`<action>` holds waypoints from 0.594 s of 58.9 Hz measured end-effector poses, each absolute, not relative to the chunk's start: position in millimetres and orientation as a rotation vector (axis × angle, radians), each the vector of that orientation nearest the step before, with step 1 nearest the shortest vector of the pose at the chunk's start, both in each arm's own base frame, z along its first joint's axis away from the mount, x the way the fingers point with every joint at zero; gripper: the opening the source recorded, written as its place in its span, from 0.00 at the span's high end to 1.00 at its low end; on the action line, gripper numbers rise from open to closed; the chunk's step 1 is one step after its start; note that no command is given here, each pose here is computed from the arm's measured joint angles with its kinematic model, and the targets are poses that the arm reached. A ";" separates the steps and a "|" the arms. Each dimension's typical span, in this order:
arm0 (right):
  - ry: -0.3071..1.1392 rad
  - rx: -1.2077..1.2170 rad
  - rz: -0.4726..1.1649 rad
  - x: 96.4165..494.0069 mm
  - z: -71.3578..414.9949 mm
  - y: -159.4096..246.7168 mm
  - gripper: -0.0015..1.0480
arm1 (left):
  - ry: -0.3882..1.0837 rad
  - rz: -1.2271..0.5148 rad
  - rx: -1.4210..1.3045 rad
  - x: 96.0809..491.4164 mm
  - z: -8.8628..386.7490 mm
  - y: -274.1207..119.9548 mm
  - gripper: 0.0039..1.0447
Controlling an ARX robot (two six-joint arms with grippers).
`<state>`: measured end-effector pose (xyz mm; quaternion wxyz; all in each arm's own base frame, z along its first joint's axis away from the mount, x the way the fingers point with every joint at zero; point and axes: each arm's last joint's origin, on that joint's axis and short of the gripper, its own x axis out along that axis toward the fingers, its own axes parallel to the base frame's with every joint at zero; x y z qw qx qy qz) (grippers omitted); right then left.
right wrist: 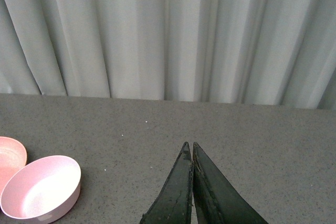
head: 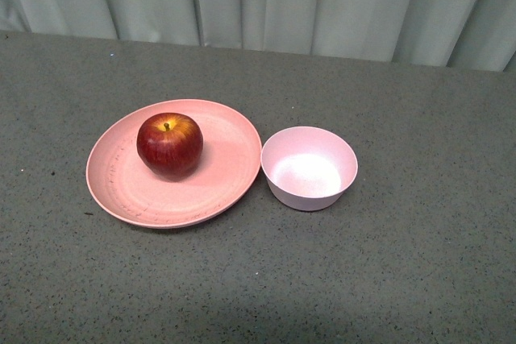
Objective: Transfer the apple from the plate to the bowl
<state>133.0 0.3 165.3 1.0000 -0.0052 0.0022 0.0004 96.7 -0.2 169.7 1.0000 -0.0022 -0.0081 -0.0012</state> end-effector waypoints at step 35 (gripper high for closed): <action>-0.009 -0.010 0.001 113.0 168.5 0.2 0.99 | -0.016 -0.002 -0.004 96.7 169.7 -0.2 0.06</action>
